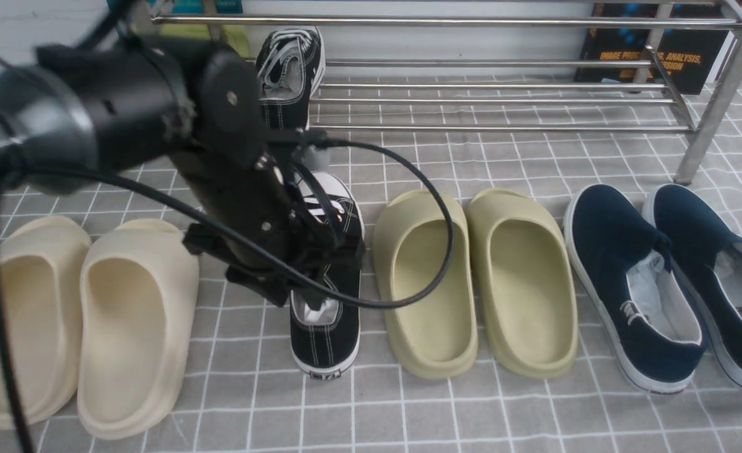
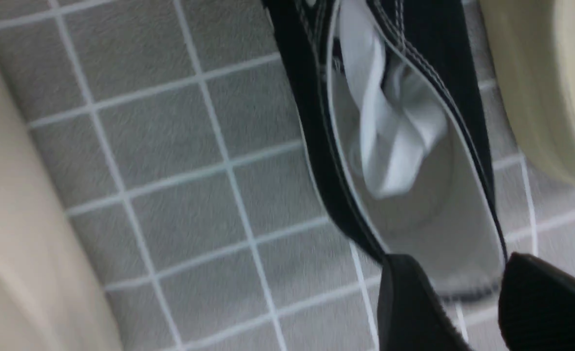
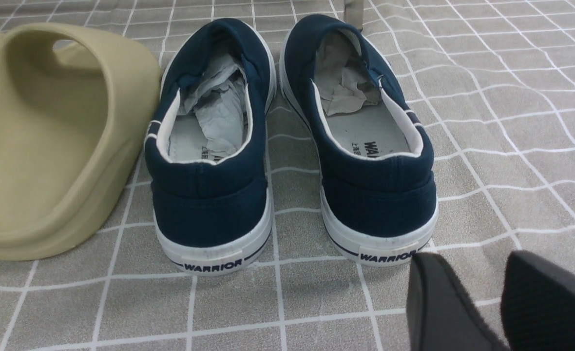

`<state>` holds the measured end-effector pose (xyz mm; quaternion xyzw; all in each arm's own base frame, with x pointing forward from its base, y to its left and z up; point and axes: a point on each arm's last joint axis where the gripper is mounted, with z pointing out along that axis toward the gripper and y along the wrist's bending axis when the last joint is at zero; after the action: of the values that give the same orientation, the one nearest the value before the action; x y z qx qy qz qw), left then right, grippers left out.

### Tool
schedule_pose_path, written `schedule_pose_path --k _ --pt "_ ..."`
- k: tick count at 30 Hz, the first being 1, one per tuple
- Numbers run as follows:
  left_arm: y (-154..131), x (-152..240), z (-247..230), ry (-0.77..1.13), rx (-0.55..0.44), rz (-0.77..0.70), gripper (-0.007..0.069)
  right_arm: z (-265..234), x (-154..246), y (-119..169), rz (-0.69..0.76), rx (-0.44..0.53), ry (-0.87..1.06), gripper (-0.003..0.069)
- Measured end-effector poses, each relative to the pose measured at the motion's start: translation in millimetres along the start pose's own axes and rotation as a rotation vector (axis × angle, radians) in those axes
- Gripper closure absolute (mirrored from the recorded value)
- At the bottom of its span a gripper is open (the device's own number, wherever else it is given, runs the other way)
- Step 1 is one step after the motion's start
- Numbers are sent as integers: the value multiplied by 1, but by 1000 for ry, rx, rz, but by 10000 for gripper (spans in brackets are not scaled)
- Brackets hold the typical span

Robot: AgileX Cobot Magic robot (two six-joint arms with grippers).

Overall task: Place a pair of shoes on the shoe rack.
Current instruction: Use the left arm to grab the shoe closest to it

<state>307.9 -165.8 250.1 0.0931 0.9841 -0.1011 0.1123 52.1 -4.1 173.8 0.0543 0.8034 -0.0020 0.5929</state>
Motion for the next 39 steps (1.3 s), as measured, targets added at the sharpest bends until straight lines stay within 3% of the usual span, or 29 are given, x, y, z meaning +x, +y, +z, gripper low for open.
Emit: schedule_pose_path --k 10,22,26,32,39 --pt "17 -13 40 -7 -90 -133 389 0 0 0 0 0 0 419" --pt "18 -15 54 -2 -99 -164 398 0 0 0 0 0 0 419" --pt "18 -15 54 -2 -99 -165 454 0 0 0 0 0 0 419" --pt "19 -15 54 -2 -101 -161 639 0 0 0 0 0 0 419" --pt "15 -11 18 -43 -84 -138 638 0 0 0 0 0 0 419"
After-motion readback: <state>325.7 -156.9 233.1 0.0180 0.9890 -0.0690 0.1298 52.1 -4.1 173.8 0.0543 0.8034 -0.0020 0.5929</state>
